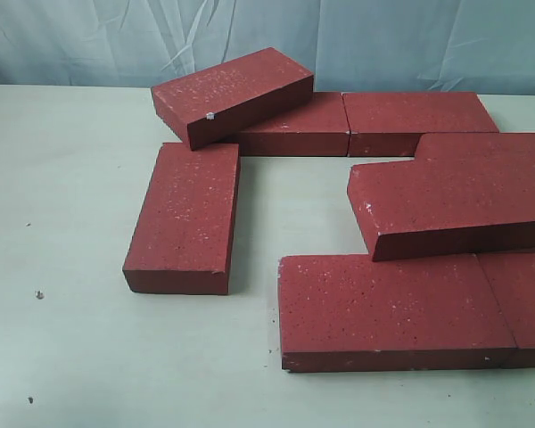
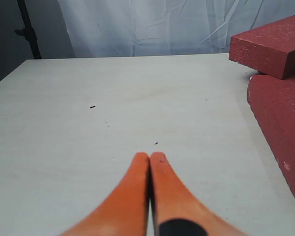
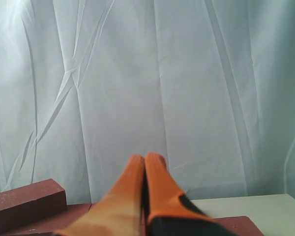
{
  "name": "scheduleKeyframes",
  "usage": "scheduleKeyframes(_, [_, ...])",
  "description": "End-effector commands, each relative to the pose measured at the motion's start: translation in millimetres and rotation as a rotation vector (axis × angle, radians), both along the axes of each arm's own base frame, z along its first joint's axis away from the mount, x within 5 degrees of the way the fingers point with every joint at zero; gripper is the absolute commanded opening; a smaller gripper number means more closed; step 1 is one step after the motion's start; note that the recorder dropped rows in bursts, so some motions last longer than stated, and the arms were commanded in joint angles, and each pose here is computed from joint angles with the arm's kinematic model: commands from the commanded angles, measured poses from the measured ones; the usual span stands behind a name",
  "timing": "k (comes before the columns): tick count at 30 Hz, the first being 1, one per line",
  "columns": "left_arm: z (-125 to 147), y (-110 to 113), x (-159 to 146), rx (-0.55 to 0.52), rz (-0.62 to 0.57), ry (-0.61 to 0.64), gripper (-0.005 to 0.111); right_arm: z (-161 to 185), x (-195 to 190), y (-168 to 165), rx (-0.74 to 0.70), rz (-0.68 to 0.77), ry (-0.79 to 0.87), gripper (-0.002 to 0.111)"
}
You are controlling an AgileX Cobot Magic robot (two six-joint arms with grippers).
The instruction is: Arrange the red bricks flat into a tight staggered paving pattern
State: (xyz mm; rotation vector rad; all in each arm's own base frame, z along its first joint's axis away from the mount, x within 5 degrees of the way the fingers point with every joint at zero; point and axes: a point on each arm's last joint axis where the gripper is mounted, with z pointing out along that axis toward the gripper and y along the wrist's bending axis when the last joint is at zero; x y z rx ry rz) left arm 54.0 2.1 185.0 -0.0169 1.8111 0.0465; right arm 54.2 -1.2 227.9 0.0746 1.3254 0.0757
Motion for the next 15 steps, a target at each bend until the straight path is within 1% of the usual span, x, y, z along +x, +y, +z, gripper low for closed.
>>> scheduleKeyframes(1, [-0.1, 0.2, 0.1, 0.005, 0.001, -0.013, 0.0, 2.0, -1.2, -0.6, -0.013, -0.013, -0.03, -0.001])
scheduleKeyframes(11, [-0.1, 0.2, 0.1, 0.005, 0.001, -0.013, 0.0, 0.9, -0.9, -0.6, -0.021, -0.015, -0.018, -0.001])
scheduleKeyframes(13, [-0.1, 0.2, 0.1, 0.005, 0.001, -0.013, 0.0, 1.4, -0.8, -0.4, -0.035, -0.016, -0.002, -0.001])
scheduleKeyframes(15, [-0.1, 0.2, 0.1, 0.005, 0.001, -0.013, 0.0, 9.5, -2.5, -0.2, -0.072, -0.023, -0.009, -0.001])
